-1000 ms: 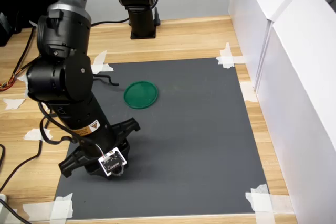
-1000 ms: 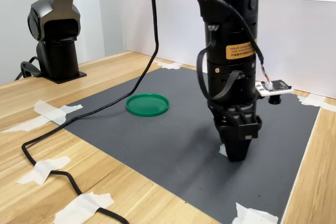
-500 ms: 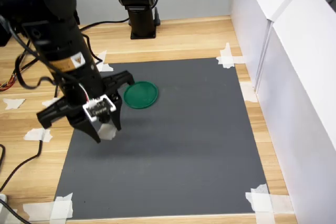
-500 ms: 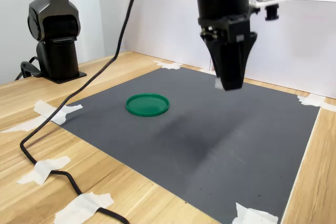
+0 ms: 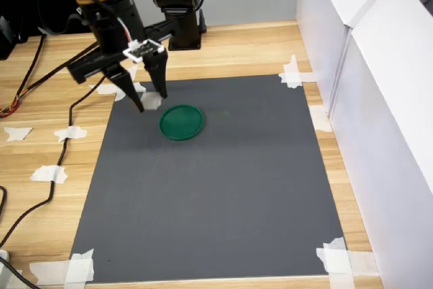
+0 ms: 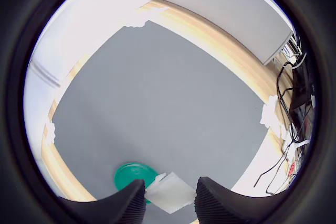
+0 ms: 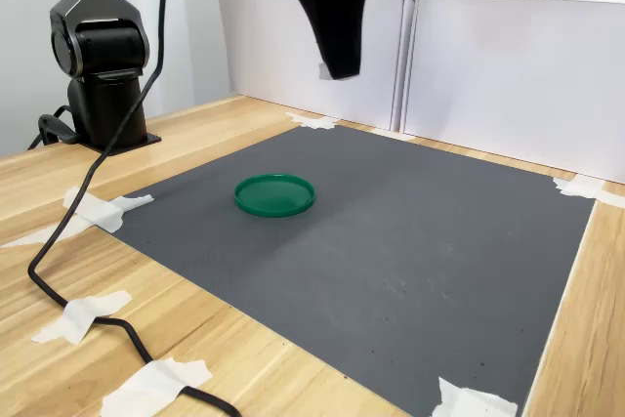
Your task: Grasp a white terminal and put it on the green lid.
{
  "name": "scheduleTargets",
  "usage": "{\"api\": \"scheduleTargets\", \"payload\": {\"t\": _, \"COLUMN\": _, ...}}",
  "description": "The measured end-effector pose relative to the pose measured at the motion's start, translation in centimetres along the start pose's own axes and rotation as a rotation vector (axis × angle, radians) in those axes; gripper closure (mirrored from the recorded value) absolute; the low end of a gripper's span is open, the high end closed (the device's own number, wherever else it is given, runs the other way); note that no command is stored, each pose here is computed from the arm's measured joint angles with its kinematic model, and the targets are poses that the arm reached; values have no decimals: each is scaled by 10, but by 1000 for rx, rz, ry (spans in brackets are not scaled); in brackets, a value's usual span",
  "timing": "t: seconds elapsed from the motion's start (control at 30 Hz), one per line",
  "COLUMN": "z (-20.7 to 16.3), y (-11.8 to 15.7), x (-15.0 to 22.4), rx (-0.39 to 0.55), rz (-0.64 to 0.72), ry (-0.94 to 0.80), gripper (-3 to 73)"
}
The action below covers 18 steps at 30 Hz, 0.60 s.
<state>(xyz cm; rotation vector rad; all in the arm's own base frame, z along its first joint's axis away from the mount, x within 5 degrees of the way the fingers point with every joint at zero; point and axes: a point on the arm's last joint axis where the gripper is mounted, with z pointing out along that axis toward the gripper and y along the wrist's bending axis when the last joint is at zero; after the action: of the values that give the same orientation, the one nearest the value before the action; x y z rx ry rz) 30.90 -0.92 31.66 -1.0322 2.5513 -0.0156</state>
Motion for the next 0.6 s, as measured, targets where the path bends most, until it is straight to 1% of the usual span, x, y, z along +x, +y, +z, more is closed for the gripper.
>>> {"api": "scheduleTargets", "payload": {"t": 0.13, "z": 1, "y": 16, "x": 14, "rx": -19, "rz": -25, "ry": 1, "gripper": 323}}
{"api": "scheduleTargets", "payload": {"t": 0.37, "z": 7, "y": 30, "x": 32, "rx": 13, "rz": -35, "ry": 10, "gripper": 323}}
{"api": "scheduleTargets", "payload": {"t": 0.6, "z": 22, "y": 55, "x": 31, "rx": 27, "rz": -129, "ry": 68, "gripper": 324}}
